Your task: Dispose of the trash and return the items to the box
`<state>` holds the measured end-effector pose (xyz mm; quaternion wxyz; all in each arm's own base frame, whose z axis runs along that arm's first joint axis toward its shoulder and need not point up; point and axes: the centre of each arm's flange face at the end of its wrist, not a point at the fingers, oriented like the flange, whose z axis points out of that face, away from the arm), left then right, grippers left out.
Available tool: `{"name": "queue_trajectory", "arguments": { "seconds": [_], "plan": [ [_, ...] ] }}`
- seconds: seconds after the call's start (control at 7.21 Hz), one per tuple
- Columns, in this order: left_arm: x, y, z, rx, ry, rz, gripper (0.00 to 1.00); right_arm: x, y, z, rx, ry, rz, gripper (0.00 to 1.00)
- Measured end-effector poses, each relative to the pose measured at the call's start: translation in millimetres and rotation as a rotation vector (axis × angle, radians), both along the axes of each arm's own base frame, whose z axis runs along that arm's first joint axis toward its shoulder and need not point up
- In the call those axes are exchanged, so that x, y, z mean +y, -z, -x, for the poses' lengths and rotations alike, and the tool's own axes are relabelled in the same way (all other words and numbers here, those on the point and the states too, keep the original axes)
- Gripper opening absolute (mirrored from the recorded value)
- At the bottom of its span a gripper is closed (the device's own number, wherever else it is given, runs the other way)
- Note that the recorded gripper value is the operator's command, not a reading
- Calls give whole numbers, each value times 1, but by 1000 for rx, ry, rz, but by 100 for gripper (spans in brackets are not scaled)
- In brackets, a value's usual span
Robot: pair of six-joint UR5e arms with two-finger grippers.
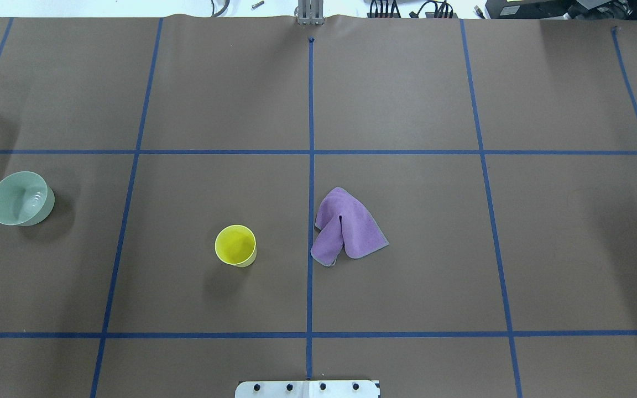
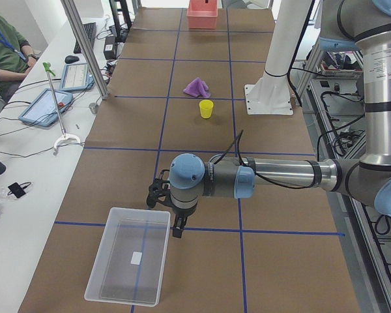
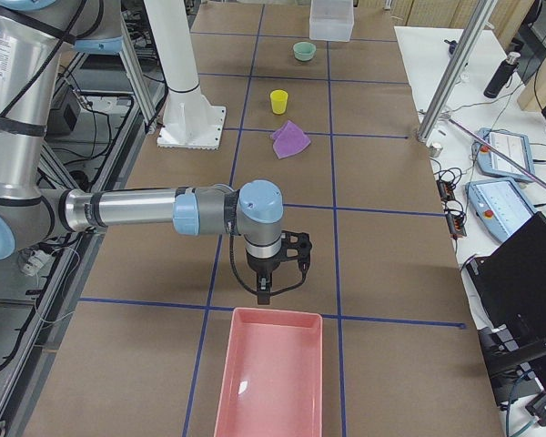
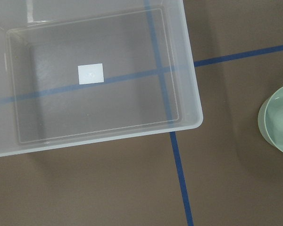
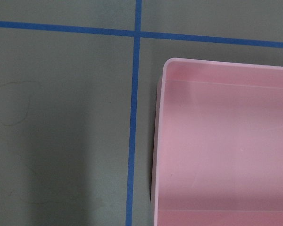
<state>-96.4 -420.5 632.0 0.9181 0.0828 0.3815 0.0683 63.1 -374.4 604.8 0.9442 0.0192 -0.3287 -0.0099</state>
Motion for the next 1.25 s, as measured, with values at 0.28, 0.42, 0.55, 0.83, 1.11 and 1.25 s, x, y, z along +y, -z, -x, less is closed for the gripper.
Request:
{"name": "queue_trajectory", "arguments": {
  "seconds": [0.28,0.42,0.55,0.83,1.11,1.25],
  "plan": [
    [0,0,0,0,0,0,99,1,2,0,0,3,-6,100],
    [0,0,0,0,0,0,99,1,6,0,2,3,-14,100],
    [0,1,0,0,0,-1,99,-1,9,0,5,1,-21,100],
    [-3,10,-2,24,1,-41,100,-20,37,1,-9,-1,-84,100],
    [-20,31,-8,74,-9,-121,100,-31,59,3,-28,3,-135,100],
    [-28,44,-10,82,-17,-196,100,-32,60,3,-33,7,-145,100]
  ]
}}
